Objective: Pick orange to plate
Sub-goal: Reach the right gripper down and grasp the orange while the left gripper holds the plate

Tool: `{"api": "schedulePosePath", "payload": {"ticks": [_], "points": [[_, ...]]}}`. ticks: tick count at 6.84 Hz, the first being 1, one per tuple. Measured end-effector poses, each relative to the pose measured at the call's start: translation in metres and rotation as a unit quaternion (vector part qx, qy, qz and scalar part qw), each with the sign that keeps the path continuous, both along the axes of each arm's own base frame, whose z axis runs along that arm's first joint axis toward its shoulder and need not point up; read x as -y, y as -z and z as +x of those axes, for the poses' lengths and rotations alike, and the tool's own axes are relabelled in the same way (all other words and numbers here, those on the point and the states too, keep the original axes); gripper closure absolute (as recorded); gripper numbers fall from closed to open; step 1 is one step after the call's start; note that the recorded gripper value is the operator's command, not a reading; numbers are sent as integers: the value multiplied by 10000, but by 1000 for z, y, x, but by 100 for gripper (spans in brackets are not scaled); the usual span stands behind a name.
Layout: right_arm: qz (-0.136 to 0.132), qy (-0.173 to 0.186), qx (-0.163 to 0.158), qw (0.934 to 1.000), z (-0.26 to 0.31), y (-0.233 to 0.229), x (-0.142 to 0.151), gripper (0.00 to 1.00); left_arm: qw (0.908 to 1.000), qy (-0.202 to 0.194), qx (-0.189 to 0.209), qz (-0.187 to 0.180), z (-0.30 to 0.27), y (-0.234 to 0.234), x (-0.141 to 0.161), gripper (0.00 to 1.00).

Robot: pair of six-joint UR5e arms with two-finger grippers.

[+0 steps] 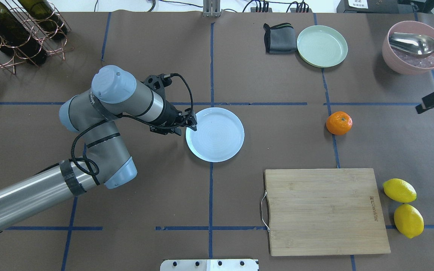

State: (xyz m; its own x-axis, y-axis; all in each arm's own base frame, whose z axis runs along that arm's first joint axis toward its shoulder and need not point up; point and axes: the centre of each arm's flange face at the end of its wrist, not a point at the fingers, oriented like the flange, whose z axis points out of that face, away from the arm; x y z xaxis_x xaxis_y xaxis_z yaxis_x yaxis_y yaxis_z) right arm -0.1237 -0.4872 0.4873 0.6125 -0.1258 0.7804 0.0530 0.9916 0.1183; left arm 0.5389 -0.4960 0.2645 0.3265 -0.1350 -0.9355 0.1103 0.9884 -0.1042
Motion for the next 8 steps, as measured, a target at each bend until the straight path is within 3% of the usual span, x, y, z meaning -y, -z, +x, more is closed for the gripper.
{"api": "schedulePosePath", "payload": {"ticks": [1, 4, 6, 8], "points": [[-87, -172, 116, 9997, -40, 25, 3, 0, 10000, 71, -37, 28, -10, 3, 6, 41], [62, -418, -124, 9990, -138, 63, 24, 0, 9999, 129, -74, 70, -21, 4, 8, 39], [89, -398, -417, 9983, -181, 52, 36, 0, 9999, 125, -68, 71, -22, 4, 8, 30], [168, -354, -683, 9969, -206, 39, 29, 0, 9999, 123, -61, 78, -21, 3, 8, 30]]}}
